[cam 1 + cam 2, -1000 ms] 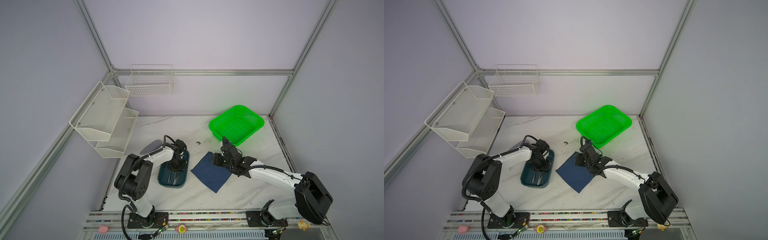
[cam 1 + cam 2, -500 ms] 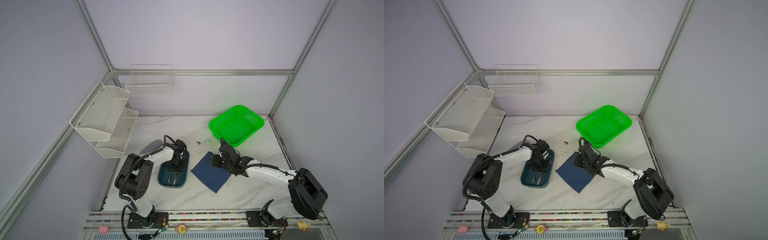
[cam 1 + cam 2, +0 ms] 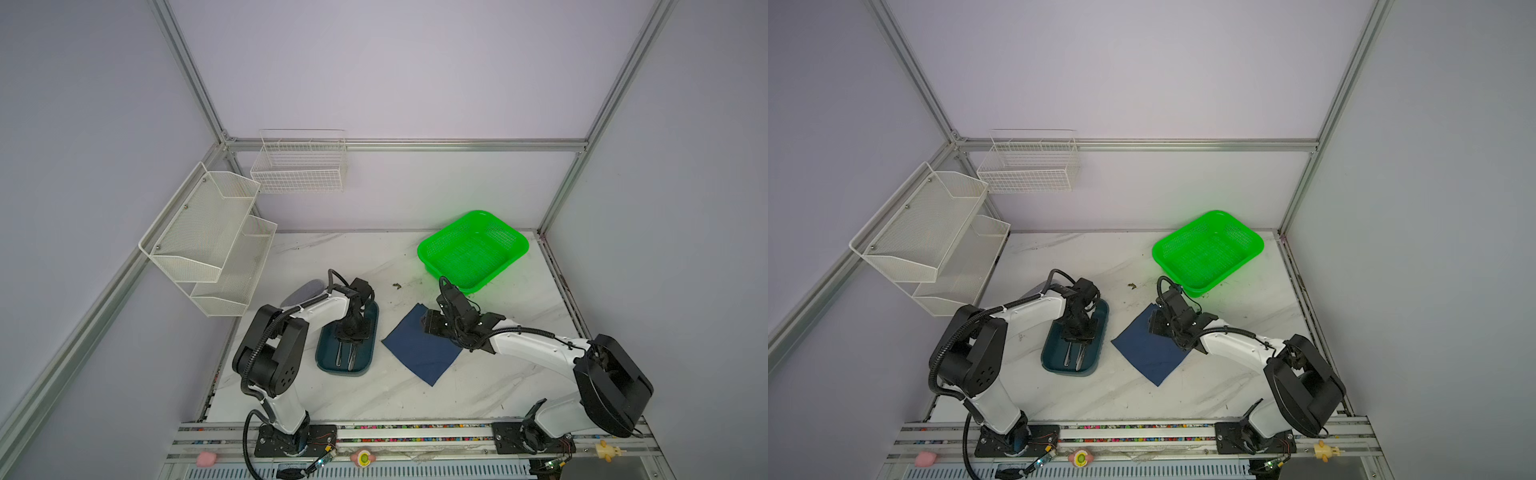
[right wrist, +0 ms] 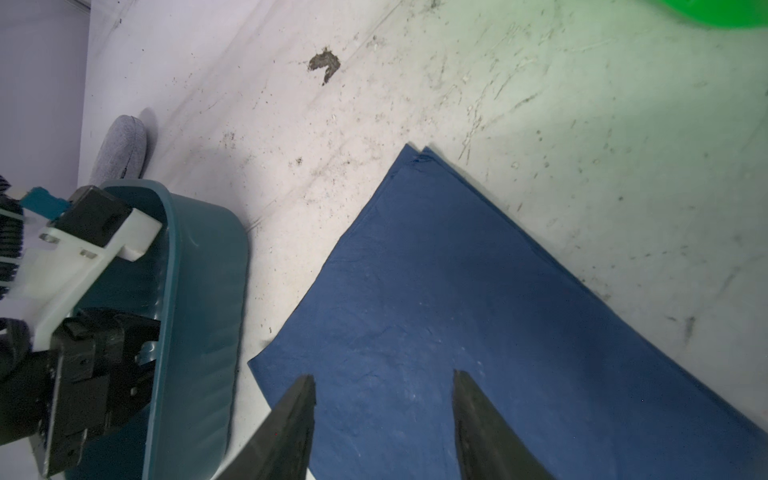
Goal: Place the utensils on the paper napkin and roll it up
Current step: 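Close the left gripper on the silver fork handle in the tray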
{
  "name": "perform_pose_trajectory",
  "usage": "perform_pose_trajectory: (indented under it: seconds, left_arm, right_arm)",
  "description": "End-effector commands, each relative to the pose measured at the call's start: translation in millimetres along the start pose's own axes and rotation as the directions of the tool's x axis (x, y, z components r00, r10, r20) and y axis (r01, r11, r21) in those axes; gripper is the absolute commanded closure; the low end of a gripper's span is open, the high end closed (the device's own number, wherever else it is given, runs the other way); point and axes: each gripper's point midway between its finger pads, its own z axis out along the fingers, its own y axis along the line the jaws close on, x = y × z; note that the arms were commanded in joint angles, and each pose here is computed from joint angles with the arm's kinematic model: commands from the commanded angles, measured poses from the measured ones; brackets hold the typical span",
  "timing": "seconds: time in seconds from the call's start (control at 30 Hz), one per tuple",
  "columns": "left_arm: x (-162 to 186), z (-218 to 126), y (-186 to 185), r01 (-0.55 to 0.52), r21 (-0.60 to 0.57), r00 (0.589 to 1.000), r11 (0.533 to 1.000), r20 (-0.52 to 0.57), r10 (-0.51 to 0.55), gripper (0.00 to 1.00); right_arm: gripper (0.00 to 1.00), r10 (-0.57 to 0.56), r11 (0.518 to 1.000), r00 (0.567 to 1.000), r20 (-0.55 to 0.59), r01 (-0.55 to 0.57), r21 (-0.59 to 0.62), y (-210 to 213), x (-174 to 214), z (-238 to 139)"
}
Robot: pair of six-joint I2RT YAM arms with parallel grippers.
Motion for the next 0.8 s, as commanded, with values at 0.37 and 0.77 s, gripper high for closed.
perform_pose_trajectory:
  seconds: [0.37, 0.77]
  left_arm:
    - [4.6, 20.3, 4.7, -0.002, -0.024, 0.998, 1.000, -0.067, 0.000, 0.94]
    - [-13.5, -24.3, 3.0, 0.030, -0.003, 0.994, 1.000, 0.101, -0.030, 1.00]
  right_arm:
    - [0.45, 0.009, 1.000, 1.000, -0.003, -0.009, 0.004, 1.2, -1.3, 3.1]
    - [0.45, 0.013, 1.000, 1.000, 0.017, -0.013, 0.001, 1.2, -4.5, -1.4]
